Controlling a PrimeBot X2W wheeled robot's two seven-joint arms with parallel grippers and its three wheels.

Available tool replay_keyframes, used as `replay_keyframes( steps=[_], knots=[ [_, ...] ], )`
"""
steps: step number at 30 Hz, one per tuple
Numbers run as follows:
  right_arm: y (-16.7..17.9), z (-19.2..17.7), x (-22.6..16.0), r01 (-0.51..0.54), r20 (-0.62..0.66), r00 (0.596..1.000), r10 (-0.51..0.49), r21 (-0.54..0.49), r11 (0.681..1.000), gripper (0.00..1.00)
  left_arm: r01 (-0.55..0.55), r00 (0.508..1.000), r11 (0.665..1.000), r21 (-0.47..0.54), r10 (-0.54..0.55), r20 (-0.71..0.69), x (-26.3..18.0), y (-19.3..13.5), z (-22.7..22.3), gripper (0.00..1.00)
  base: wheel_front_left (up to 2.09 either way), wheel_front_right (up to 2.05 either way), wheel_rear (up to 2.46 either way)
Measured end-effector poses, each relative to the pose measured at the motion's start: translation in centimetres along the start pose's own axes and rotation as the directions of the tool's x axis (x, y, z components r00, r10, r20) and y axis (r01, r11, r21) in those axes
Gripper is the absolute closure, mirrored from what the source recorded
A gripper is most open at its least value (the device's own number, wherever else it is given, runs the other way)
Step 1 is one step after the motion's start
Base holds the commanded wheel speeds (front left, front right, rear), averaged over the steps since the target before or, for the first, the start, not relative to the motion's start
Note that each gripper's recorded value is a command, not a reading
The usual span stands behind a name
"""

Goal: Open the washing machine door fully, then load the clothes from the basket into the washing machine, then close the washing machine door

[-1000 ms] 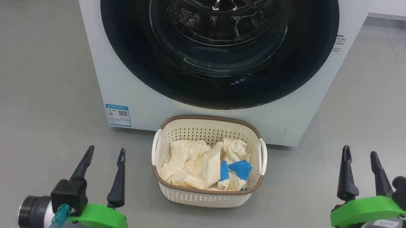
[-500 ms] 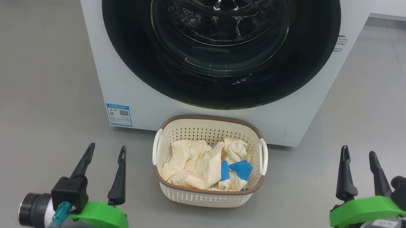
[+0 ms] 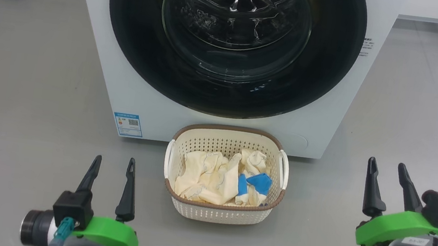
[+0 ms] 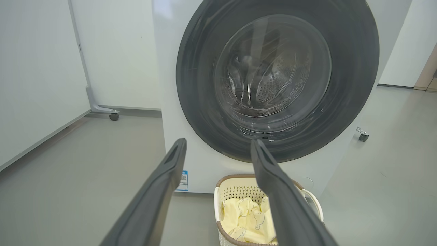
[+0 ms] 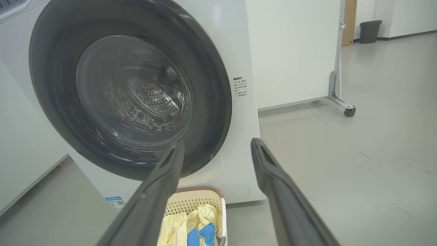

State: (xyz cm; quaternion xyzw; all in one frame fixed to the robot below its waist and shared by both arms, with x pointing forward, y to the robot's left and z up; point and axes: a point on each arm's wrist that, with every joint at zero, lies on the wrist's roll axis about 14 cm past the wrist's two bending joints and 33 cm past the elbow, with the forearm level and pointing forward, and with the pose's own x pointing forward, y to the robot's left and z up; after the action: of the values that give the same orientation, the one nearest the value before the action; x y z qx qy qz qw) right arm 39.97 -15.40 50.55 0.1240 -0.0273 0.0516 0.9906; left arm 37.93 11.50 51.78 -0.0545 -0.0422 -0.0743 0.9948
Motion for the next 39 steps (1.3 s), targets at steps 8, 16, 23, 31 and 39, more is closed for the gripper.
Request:
replay_keyframes(
  steps=[8, 16, 23, 31, 39],
  knots=[
    [-0.02, -0.04, 0.01, 0.001, -0.001, 1.0, -0.001, 0.0, 1.0, 0.0, 0.003, 1.0, 1.0, -0.012, -0.003, -0.023, -0.15, 0.0, -0.72, 0.0, 0.16, 0.16, -0.32],
    [-0.06, 0.0, -0.01, 0.002, 0.0, 1.0, -0.002, 0.0, 1.0, 0.0, 0.005, 1.0, 1.0, -0.009, -0.005, -0.023, -0.16, -0.01, -0.72, 0.0, 0.77, 0.77, -1.53],
    [0.05, 0.04, 0.07, -0.001, 0.001, 1.0, 0.001, 0.0, 1.0, 0.0, 0.003, 1.0, 1.0, -0.001, -0.003, -0.028, -0.23, 0.25, -0.83, 0.0, 1.21, 1.21, -2.42],
    [0.04, -0.01, 0.07, -0.001, -0.001, 1.0, 0.001, -0.001, 1.0, 0.0, 0.004, 1.0, 1.0, -0.003, -0.004, -0.027, -0.23, 0.16, -0.82, 0.0, 1.23, 1.23, -2.46],
    [0.08, -0.01, 0.1, -0.003, -0.001, 1.0, 0.003, -0.001, 1.0, 0.0, 0.003, 1.0, 1.0, -0.001, -0.003, -0.026, -0.26, 0.18, -0.8, 0.0, 1.23, 1.23, -2.46]
  ],
)
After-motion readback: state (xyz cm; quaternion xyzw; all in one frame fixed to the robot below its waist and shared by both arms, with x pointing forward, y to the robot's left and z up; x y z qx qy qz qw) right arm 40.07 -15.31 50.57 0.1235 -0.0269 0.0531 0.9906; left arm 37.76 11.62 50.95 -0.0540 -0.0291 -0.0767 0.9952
